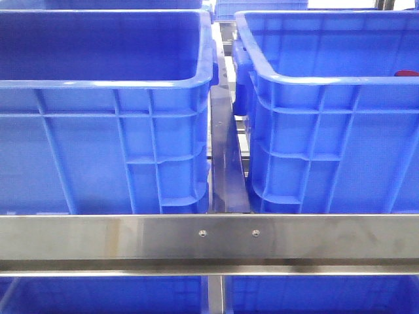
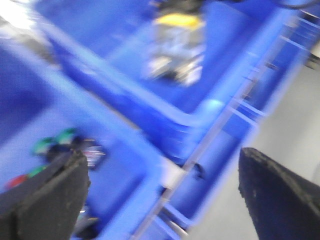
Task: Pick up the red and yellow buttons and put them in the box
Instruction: 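Grasp the yellow button with the right gripper, release the left gripper, then carry the yellow button with the right gripper over the other bin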
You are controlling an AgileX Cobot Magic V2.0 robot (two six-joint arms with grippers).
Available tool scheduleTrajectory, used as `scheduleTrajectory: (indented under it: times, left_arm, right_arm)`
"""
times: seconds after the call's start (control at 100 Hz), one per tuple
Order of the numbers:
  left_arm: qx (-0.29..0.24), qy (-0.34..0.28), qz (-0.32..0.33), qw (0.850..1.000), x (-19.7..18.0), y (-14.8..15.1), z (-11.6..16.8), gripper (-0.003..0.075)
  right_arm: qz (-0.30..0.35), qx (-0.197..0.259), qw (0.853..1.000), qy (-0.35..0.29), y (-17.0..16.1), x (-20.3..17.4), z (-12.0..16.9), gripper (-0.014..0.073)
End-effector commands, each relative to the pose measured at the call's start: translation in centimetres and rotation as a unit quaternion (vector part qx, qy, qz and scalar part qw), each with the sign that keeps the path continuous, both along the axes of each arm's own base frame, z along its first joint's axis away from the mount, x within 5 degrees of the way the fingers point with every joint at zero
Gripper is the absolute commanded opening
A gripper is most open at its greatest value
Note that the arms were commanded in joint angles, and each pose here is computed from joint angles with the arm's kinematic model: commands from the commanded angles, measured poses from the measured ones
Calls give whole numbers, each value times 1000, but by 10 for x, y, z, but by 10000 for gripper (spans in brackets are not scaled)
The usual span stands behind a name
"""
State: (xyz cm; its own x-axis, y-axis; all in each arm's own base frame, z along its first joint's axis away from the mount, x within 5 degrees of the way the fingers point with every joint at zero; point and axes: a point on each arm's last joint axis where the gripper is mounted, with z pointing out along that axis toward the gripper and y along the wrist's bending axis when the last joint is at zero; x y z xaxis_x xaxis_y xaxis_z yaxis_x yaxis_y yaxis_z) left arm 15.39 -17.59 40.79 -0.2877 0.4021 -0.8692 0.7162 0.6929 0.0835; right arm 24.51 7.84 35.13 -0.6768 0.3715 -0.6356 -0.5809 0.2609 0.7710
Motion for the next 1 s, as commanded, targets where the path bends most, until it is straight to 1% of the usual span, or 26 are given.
scheduleTrajectory:
  times: [0.0,0.12,0.26,0.38,0.53,0.64,0.78,0.99]
  left_arm:
    - [-62,-59,37,996,-2,15,29,576]
    - [-73,-68,96,990,3,37,36,576]
    - [-72,-74,163,981,11,66,33,576]
    - [-63,-71,230,968,20,93,25,576]
    - [-67,-59,311,946,22,126,10,576]
    - [-82,-66,354,929,9,148,2,568]
    - [-101,-77,385,914,-17,165,-7,564]
    - [-124,-108,387,907,-62,175,-25,564]
  right_arm:
    - [-1,81,995,-53,-9,-6,32,62]
    - [-4,81,995,-54,-12,-6,32,62]
    - [-4,81,995,-54,-12,-6,32,62]
    - [-3,82,995,-54,-12,-6,32,62]
    - [-1,82,995,-55,-11,-7,32,62]
    - [0,82,995,-55,-11,-7,32,62]
    - [0,82,995,-55,-11,-7,32,62]
    - [-8,80,995,-53,-12,-5,32,62]
